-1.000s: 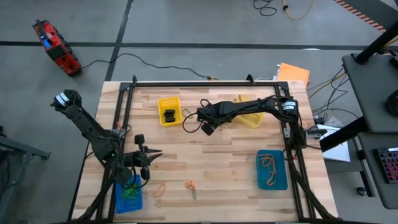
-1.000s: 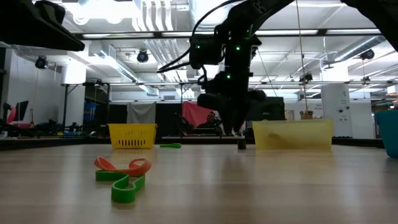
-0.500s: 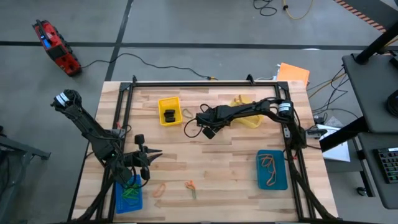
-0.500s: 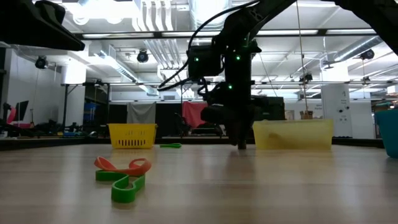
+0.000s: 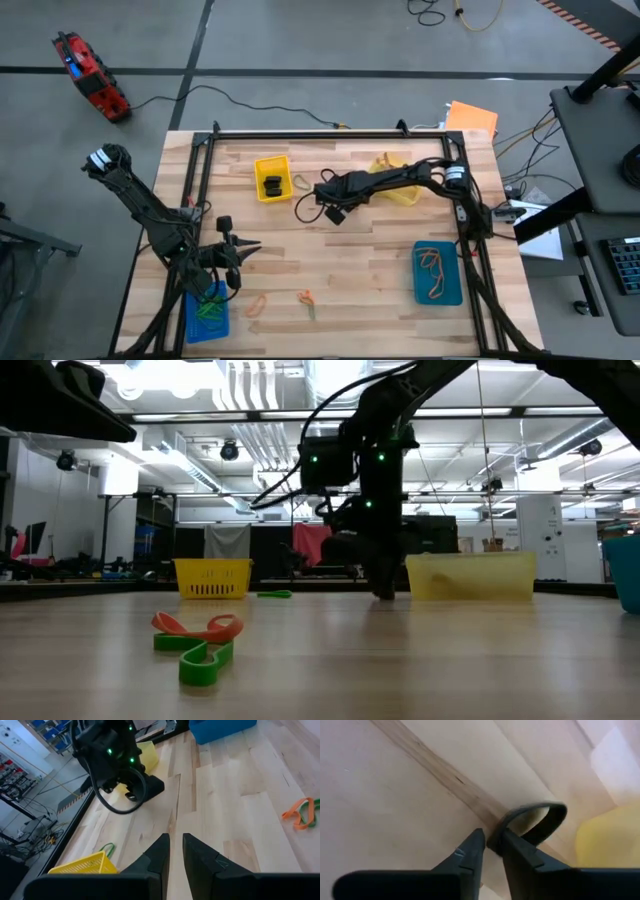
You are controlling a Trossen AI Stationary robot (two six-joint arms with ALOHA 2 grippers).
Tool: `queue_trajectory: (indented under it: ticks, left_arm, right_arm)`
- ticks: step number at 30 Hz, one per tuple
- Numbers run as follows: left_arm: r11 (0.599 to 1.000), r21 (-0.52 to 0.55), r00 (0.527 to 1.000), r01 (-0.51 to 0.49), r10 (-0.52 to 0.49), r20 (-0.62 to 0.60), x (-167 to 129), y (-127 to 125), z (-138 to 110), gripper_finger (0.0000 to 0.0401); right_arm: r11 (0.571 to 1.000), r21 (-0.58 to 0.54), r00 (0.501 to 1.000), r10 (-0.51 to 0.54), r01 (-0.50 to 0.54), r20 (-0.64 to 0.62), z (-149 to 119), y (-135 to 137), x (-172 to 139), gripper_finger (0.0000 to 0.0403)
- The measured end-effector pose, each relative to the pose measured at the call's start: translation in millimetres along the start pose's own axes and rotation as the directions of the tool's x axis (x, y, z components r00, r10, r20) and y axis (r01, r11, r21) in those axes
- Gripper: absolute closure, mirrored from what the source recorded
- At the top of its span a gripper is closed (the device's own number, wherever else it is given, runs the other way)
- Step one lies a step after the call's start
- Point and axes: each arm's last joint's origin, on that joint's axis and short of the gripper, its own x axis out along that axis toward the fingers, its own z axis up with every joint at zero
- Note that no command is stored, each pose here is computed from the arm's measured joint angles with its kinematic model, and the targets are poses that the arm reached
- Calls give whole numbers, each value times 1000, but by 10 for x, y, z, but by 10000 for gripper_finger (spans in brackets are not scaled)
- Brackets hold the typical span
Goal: Sort rubber bands into baskets
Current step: Put the black rubber band into the left yellow bin
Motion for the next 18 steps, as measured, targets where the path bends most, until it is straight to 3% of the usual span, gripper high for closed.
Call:
queue_trajectory:
  ticks: [5, 11, 18]
  left_arm:
    - [1000, -1, 1000, 0, 0, 0, 0, 0, 1, 364]
    - [1000, -4, 1000, 1, -1, 2, 0, -1, 3, 364]
    - [1000, -29, 1000, 3, -3, 14, 0, -6, 22, 364]
  right_arm:
    - [999, -51, 1000, -14, 13, -16, -14, 56, 137, 385]
    - [995, -95, 1000, -20, 18, -17, -33, 96, 148, 393]
    - [974, -220, 996, 68, -56, 49, -101, 191, -253, 394]
